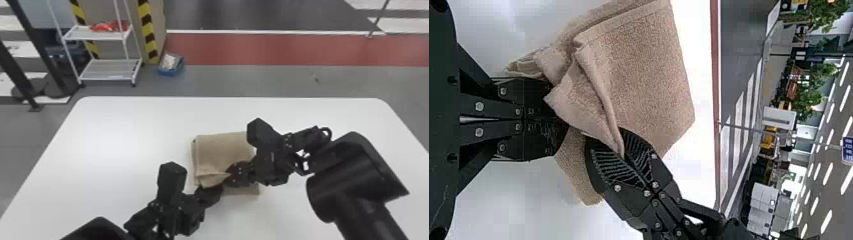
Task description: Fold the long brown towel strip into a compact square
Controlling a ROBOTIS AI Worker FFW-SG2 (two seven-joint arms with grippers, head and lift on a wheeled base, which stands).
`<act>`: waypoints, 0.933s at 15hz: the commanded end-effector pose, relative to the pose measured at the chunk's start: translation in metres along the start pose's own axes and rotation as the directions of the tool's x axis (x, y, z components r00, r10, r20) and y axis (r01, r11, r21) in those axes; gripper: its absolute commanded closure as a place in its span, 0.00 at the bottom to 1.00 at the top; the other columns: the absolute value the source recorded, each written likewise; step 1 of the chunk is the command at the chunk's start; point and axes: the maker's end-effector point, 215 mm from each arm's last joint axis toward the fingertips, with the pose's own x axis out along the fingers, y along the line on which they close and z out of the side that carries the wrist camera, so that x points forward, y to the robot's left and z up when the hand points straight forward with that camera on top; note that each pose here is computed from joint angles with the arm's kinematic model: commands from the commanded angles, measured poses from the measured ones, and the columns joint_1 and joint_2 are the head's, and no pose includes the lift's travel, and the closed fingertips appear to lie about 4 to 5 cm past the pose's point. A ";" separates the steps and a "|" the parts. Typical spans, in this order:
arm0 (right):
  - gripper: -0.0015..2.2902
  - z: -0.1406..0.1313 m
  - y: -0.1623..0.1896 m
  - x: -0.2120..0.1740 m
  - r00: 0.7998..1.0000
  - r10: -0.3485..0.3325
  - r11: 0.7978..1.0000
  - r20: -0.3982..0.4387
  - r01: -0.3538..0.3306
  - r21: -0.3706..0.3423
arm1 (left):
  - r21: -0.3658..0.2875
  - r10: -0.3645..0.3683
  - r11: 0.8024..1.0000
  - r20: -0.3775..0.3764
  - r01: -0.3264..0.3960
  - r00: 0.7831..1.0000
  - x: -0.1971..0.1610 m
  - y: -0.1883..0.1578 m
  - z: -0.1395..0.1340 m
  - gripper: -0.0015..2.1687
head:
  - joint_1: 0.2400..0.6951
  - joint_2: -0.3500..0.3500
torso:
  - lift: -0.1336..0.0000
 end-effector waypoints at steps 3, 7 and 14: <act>0.51 -0.011 0.005 0.004 1.000 0.016 1.000 -0.003 -0.015 0.003 | 0.000 -0.001 1.000 0.003 0.001 1.000 0.001 -0.002 0.001 0.55 | 1.00 0.49 | 0.07; 0.38 -0.016 0.007 0.005 1.000 0.019 1.000 0.016 -0.019 0.008 | -0.001 -0.001 1.000 -0.001 0.001 1.000 -0.001 -0.003 -0.002 0.55 | 1.00 0.48 | 0.07; 0.38 -0.018 0.000 -0.006 0.998 -0.010 0.999 0.058 0.008 0.042 | 0.000 0.001 1.000 0.005 -0.001 1.000 -0.013 -0.007 0.000 0.55 | 1.00 0.48 | 0.07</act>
